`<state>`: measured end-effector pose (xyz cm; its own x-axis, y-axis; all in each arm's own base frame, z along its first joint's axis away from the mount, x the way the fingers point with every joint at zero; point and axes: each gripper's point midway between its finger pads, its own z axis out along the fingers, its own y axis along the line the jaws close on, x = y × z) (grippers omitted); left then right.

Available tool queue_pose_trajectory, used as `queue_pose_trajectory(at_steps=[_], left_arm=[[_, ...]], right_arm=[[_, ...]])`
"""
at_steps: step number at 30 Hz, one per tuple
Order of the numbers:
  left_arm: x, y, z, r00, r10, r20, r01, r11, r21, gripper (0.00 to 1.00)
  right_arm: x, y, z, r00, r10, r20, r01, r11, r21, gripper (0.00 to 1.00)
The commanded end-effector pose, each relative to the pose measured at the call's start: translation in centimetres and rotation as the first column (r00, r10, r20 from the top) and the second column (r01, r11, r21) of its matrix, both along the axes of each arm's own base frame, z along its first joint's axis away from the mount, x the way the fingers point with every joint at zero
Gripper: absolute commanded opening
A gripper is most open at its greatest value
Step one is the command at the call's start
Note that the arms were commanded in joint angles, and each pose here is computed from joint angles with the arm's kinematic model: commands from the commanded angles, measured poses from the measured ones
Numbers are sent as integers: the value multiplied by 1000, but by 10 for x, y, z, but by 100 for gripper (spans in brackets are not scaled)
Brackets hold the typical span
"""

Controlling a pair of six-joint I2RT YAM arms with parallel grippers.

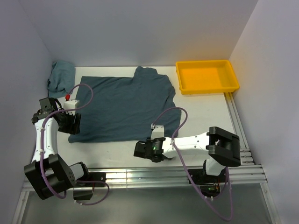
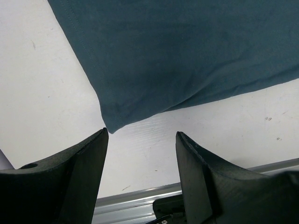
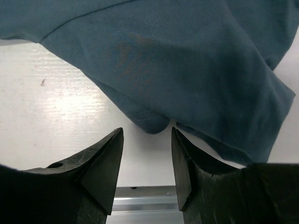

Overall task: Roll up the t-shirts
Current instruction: Flatten the tshirt

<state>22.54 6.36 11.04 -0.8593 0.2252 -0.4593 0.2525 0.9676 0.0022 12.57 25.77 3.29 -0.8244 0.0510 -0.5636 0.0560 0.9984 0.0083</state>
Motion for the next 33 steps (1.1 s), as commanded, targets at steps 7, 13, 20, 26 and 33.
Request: queue_pose_trajectory(at_steps=[7,13,20,26,33], left_arm=[[4,-1,2,999,-24,27,24,1000,-9,65],[6,-1,3,999,-28,28,28,1000,-9,65],[5,0,3,999,-37,23,37,999,1,64],[9,0,2,999,-42,16,42,999,-12,62],[13,0,-4,998,-55,-11,54,998,-29,62]], right_arm=[[18,17,6,997,1,78,-1,1000,4,43],[33,16,28,992,-6,124,1,999,40,8],[54,10,79,979,5,204,-14,999,43,0],[101,1,127,968,17,251,-46,993,111,0],[175,18,134,972,96,214,-126,983,135,0]])
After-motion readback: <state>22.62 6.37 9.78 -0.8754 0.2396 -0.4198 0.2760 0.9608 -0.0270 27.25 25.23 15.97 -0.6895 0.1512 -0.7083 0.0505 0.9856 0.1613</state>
